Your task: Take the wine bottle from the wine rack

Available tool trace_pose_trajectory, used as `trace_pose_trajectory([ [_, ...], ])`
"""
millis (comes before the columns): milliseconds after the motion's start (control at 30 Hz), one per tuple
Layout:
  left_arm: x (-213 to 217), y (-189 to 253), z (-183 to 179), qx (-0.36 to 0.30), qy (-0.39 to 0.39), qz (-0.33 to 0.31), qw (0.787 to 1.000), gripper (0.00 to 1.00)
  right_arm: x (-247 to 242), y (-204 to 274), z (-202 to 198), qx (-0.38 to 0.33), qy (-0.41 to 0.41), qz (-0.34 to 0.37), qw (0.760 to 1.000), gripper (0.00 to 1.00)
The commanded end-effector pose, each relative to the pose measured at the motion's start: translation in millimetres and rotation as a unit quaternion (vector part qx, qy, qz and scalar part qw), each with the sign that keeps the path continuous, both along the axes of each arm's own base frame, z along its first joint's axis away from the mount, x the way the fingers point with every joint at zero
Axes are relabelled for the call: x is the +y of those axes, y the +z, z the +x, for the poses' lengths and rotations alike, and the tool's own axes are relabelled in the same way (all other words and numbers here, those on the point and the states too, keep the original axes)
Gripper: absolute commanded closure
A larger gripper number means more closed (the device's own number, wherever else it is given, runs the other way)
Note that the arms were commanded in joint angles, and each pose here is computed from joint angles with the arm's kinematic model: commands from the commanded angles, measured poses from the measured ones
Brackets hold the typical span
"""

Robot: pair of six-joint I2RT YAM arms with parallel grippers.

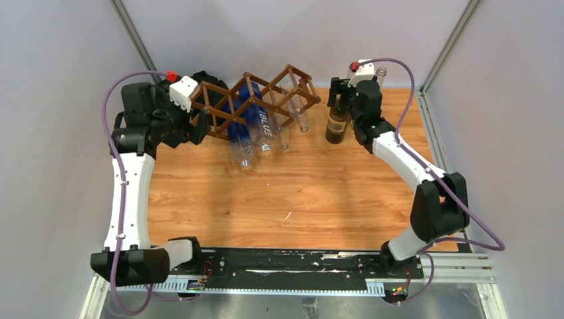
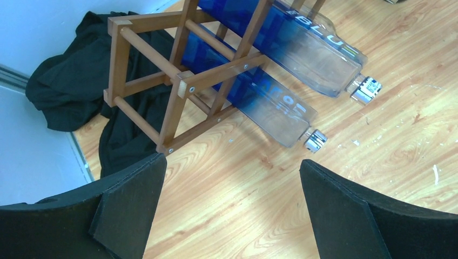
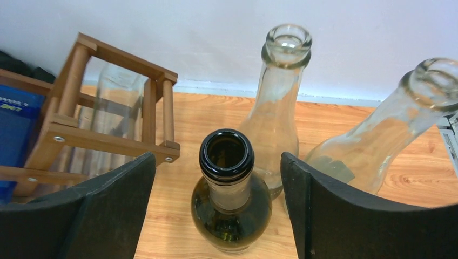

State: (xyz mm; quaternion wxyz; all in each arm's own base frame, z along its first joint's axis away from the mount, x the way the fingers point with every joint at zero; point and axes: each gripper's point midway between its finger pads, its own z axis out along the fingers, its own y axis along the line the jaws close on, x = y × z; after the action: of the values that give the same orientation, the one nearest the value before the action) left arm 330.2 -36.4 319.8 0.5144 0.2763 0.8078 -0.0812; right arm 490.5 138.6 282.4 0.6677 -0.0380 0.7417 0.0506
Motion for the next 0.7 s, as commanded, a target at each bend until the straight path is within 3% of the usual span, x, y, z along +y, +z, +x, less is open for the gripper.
trace_pose_trajectory([
  [0, -2, 15, -9, -0.012, -0.002, -0.009, 1.0, 0.0, -7, 38, -13, -0.015, -0.007, 0.03, 0.999, 0.1],
  [200, -2, 20, -9, -0.014, 0.008, -0.016, 1.0, 0.0, -14, 71, -49, -0.018, -0.059, 0.046, 0.997, 0.09],
  [267, -2, 21, -7, -0.011, 0.014, -0.022, 1.0, 0.0, 2, 82, -66, -0.022, -0.039, 0.066, 0.997, 0.08],
  [367, -1, 21, -5, -0.008, 0.022, -0.031, 0.999, 0.0, 39, 85, -85, 0.002, 0.015, 0.087, 0.996, 0.08],
  [467, 2, 23, -4, -0.017, 0.033, -0.032, 0.999, 0.0, 83, 64, -103, 0.074, 0.084, 0.102, 0.989, 0.08],
  [667, 4, 24, -5, -0.034, 0.045, -0.037, 0.998, 0.0, 170, 25, -128, 0.171, 0.202, 0.137, 0.955, 0.07],
])
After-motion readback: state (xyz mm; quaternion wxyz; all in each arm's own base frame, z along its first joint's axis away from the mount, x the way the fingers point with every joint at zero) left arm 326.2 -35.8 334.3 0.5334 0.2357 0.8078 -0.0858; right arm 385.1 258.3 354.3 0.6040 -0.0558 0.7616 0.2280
